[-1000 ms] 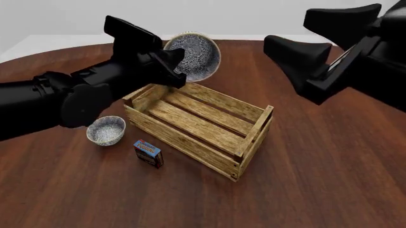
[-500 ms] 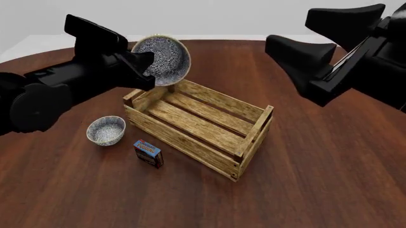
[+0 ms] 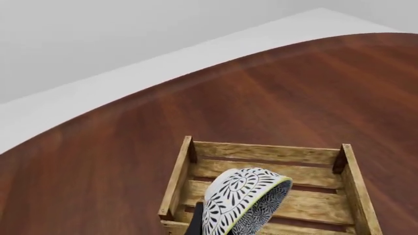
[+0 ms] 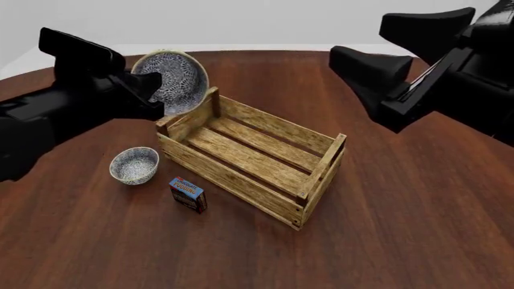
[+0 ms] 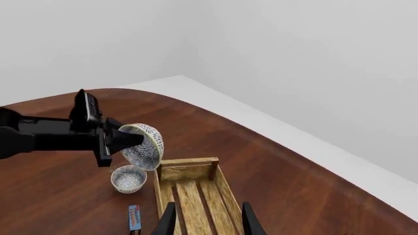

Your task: Stack the right bowl on the left bowl and place them in the tray.

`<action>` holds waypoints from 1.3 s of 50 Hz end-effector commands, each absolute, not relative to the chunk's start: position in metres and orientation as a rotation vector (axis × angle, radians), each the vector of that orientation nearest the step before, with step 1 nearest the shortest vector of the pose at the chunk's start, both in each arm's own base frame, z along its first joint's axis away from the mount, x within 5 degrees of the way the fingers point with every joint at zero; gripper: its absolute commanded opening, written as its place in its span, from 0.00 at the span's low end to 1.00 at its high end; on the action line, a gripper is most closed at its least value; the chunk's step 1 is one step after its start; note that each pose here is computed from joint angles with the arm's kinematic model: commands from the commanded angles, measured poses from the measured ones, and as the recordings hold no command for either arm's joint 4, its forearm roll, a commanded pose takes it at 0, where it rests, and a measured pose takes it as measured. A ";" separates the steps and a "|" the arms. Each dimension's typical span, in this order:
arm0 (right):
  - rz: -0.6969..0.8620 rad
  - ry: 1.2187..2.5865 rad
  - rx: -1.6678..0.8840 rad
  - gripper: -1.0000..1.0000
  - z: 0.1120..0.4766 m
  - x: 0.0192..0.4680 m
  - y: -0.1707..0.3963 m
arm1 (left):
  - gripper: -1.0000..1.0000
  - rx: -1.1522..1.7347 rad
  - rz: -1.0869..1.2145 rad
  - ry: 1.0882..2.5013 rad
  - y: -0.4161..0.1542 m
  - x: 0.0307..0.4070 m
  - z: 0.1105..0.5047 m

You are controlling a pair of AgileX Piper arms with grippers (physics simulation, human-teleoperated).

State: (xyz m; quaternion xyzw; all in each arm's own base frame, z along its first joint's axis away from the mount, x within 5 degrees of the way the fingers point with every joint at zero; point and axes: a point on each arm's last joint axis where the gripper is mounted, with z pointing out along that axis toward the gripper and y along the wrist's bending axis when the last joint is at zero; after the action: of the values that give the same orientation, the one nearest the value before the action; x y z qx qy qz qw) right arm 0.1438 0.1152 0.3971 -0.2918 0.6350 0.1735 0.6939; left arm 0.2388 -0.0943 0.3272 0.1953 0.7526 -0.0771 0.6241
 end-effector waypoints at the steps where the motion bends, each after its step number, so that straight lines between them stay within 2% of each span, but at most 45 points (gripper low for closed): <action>1: 0.385 1.419 -0.653 1.00 0.396 0.145 0.116 | 0.00 0.390 -0.150 1.730 -0.080 0.236 0.328; 25: 0.384 1.416 -0.656 1.00 0.397 0.144 0.115 | 0.00 0.301 -0.073 1.760 -0.054 0.239 0.320; 65: 0.379 1.414 -0.652 1.00 0.397 0.143 0.114 | 0.00 0.252 -0.052 1.804 -0.045 0.251 0.303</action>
State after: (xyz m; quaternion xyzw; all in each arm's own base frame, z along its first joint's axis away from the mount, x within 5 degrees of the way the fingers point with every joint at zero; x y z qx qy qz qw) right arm 0.1424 0.1131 0.3975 -0.2922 0.6332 0.1697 0.6963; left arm 0.2507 -0.0437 0.3023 0.1104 0.7787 -0.0213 0.6172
